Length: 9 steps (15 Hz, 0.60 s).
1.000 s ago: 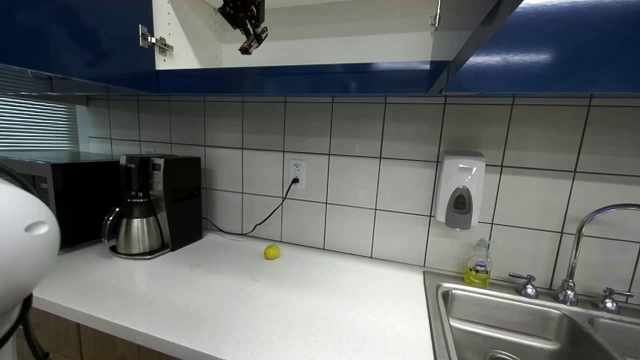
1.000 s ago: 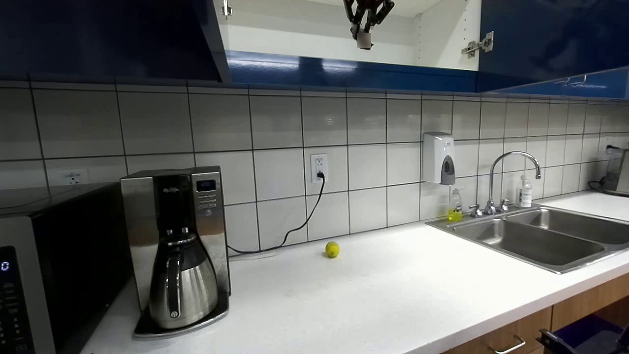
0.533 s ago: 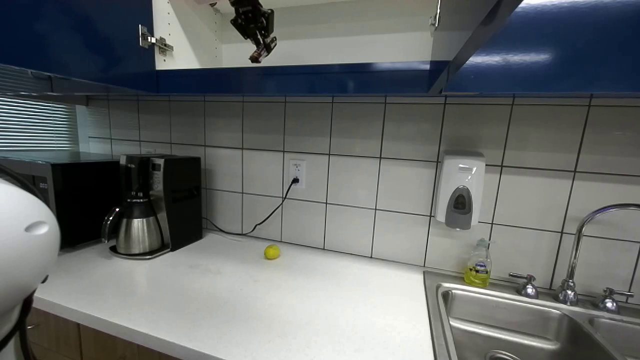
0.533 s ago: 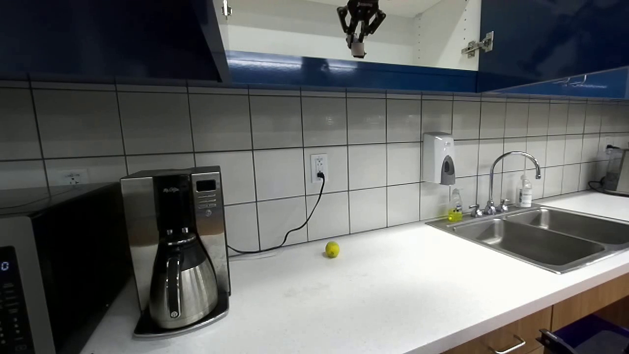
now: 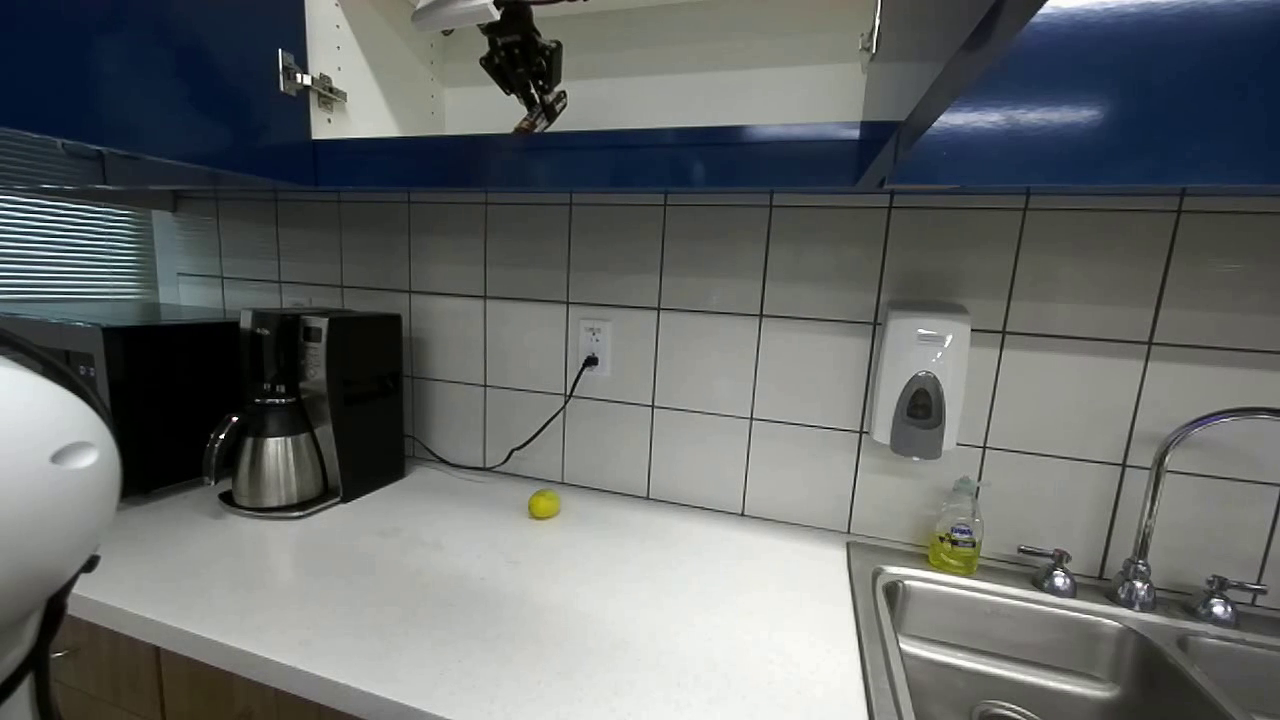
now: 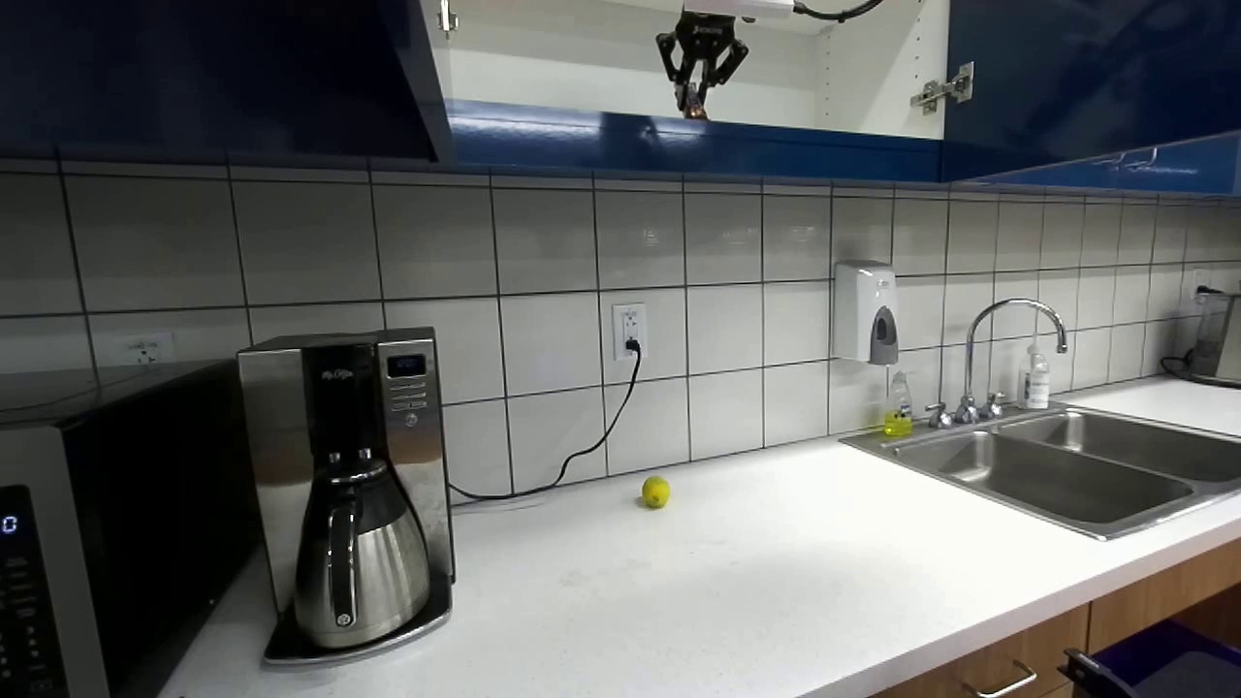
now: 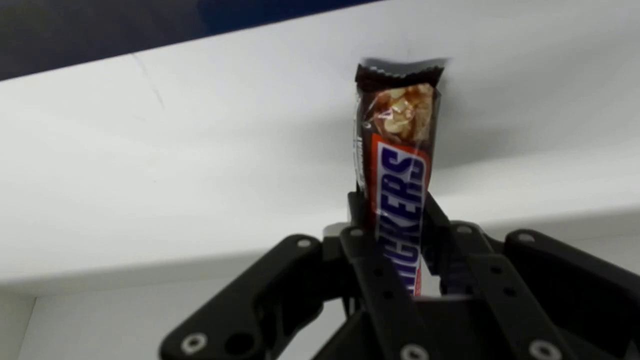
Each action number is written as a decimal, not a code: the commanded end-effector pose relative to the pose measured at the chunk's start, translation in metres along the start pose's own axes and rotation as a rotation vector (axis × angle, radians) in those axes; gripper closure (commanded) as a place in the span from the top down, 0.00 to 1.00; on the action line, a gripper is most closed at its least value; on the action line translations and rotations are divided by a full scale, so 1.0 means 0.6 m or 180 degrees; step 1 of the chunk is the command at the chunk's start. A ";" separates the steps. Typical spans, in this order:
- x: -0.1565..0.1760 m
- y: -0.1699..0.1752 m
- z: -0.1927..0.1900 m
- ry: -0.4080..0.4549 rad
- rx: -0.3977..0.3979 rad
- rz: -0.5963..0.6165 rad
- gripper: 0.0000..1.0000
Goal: Put the candy bar into the cupboard
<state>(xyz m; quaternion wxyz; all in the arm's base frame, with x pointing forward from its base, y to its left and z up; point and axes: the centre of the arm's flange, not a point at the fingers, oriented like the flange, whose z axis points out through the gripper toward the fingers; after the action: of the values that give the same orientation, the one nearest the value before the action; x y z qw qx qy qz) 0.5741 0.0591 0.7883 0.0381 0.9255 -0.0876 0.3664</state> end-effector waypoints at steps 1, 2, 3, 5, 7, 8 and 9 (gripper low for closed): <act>0.036 -0.006 0.012 -0.0020 -0.0076 0.0109 0.07; 0.039 -0.007 0.018 -0.0030 -0.0078 0.0121 0.07; 0.042 -0.007 0.022 -0.0040 -0.0079 0.0142 0.07; 0.046 -0.005 0.030 -0.0059 -0.0092 0.0185 0.55; 0.045 -0.001 0.038 -0.0090 -0.0096 0.0219 0.69; 0.043 0.002 0.041 -0.0104 -0.0099 0.0228 0.75; 0.041 0.005 0.042 -0.0110 -0.0098 0.0238 0.84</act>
<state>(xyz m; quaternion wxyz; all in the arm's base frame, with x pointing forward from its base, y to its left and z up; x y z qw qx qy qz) 0.6022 0.0529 0.7776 0.0314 0.9273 -0.1112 0.3560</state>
